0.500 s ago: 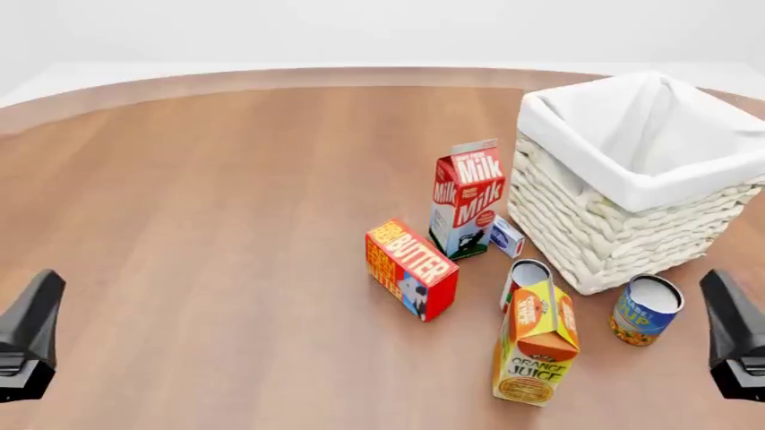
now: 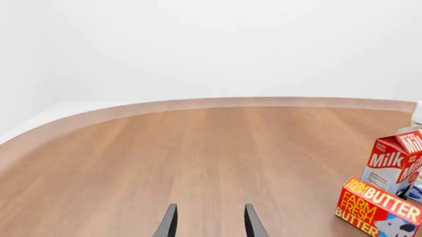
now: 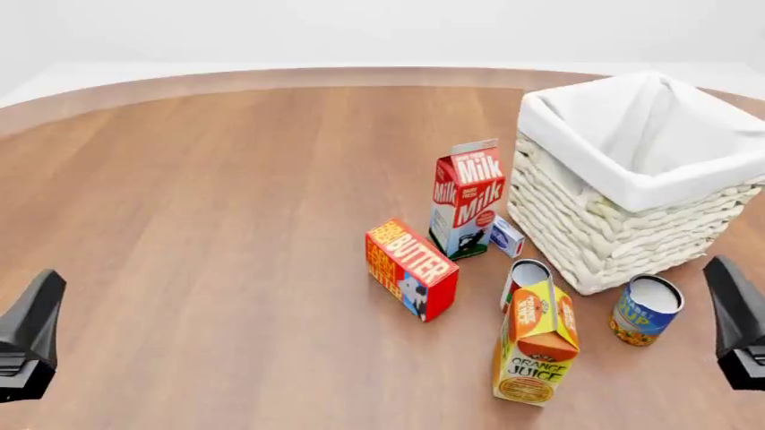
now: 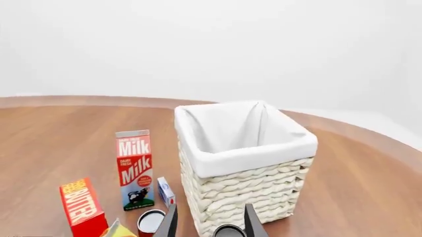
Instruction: Pick up the alphabet soup, and put it in the basket.
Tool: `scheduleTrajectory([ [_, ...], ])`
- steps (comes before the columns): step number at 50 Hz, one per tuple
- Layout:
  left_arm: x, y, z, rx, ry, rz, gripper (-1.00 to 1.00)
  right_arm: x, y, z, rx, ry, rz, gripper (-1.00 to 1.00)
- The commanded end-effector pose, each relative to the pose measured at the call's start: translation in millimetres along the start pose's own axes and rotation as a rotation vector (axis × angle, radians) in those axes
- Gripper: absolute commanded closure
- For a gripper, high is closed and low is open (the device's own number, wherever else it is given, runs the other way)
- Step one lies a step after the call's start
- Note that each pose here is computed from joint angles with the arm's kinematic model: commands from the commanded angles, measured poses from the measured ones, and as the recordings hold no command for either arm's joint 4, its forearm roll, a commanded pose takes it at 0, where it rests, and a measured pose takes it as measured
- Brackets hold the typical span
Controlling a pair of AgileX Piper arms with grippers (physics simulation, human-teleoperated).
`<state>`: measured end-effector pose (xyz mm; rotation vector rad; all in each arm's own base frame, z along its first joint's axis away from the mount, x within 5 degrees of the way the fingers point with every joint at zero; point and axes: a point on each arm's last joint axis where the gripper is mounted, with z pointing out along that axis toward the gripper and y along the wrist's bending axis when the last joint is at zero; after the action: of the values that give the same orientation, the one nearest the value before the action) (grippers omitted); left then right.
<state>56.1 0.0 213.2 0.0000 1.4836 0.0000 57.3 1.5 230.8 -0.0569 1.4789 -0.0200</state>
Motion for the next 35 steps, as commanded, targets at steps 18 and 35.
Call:
scheduleTrajectory([
  [18,0.0,0.0,0.0,0.000,0.000,0.000,-1.00,-24.9,1.1,3.5,-0.043,0.035,-0.055,-1.00],
  [35,0.0,0.0,0.0,0.000,0.000,0.000,-1.00,-27.0,-0.3,-4.5,-0.031,0.096,-0.096,-1.00],
])
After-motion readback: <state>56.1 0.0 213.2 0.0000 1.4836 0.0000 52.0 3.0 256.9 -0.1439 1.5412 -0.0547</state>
